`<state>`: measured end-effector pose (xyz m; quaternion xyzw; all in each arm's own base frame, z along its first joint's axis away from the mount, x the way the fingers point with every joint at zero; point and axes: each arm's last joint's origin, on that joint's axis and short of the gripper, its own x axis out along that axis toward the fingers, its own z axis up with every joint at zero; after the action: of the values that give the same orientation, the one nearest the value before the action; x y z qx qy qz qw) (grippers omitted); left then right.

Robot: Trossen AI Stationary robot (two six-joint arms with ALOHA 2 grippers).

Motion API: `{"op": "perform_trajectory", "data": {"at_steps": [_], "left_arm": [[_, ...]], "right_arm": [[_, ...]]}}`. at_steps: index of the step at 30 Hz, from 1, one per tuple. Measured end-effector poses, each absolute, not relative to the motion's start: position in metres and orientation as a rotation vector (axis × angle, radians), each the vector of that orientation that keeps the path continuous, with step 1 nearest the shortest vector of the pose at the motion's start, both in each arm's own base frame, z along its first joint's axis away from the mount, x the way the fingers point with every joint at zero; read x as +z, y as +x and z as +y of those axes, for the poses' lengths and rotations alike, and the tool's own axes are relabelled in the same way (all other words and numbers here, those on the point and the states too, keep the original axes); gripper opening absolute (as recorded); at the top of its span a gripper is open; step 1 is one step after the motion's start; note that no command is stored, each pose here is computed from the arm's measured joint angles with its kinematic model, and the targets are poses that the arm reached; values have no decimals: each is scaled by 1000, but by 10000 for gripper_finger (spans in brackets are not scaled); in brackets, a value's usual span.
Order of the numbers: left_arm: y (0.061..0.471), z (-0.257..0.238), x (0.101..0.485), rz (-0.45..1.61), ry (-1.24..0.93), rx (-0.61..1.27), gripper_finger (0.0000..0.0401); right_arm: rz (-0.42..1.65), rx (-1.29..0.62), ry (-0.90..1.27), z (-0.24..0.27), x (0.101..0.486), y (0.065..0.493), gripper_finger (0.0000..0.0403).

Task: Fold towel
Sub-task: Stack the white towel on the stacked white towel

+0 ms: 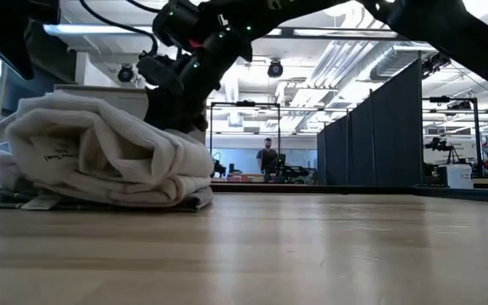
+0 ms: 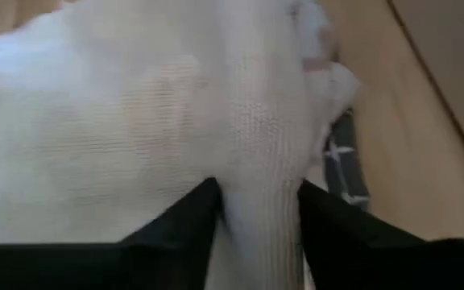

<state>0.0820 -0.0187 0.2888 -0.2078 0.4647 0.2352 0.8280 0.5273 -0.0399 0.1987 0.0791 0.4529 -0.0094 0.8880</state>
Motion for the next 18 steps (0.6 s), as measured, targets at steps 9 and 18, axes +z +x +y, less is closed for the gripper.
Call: {"op": "perform_trajectory", "data": {"at_steps": [9,18], "left_arm": [[102,-26,278,991,-346,429,0],[132,-38,237,903,-235,227,0]], "right_arm": [[998,-111,157,-31,263,501,205],[1049,52,315,-8,233,491,40]]}}
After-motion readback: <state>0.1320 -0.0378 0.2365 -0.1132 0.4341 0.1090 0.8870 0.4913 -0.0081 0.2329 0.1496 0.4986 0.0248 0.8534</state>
